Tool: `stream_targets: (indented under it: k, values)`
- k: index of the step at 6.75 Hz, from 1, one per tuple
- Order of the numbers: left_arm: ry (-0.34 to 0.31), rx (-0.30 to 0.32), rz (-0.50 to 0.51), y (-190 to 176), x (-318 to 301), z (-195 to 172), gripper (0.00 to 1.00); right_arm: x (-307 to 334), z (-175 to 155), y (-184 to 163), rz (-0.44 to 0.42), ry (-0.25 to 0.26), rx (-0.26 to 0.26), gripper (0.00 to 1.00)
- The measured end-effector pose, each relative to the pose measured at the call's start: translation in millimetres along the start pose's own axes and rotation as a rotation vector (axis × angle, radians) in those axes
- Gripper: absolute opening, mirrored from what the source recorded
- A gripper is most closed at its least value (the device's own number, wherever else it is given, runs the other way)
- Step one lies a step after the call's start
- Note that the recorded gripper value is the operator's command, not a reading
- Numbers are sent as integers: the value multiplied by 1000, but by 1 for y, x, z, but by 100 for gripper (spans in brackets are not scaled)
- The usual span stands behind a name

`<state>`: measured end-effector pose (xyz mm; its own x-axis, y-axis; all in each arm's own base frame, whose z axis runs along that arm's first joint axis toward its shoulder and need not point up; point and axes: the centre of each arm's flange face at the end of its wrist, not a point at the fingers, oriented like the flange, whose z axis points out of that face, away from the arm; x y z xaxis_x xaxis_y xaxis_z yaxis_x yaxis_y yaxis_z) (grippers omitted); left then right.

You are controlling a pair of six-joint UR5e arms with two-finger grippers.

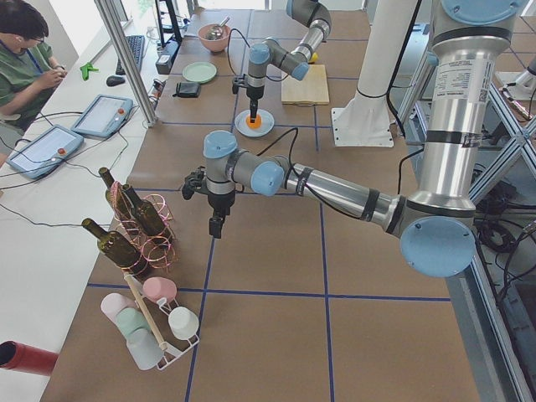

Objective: Pick orange to plate
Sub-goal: 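Carry the orange with the right gripper over the light blue plate and lower it, then open the right gripper and withdraw it from the plate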

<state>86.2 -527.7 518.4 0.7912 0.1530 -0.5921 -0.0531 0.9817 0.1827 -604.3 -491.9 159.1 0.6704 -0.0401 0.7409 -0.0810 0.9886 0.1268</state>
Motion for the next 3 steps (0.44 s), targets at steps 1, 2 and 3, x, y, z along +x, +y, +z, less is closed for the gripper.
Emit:
stream_targets:
  k: [1, 2, 3]
  values:
    - [-5, 2, -15, 0, -7, -4, 100, 11, -33, -12, 13, -6, -9, 100]
    - [-15, 2, -35, 0, -24, -13, 100, 39, -73, -24, 9, 8, -16, 100]
    - [-9, -14, -19, 2, -42, -22, 100, 89, -110, -34, -32, 31, -22, 100]
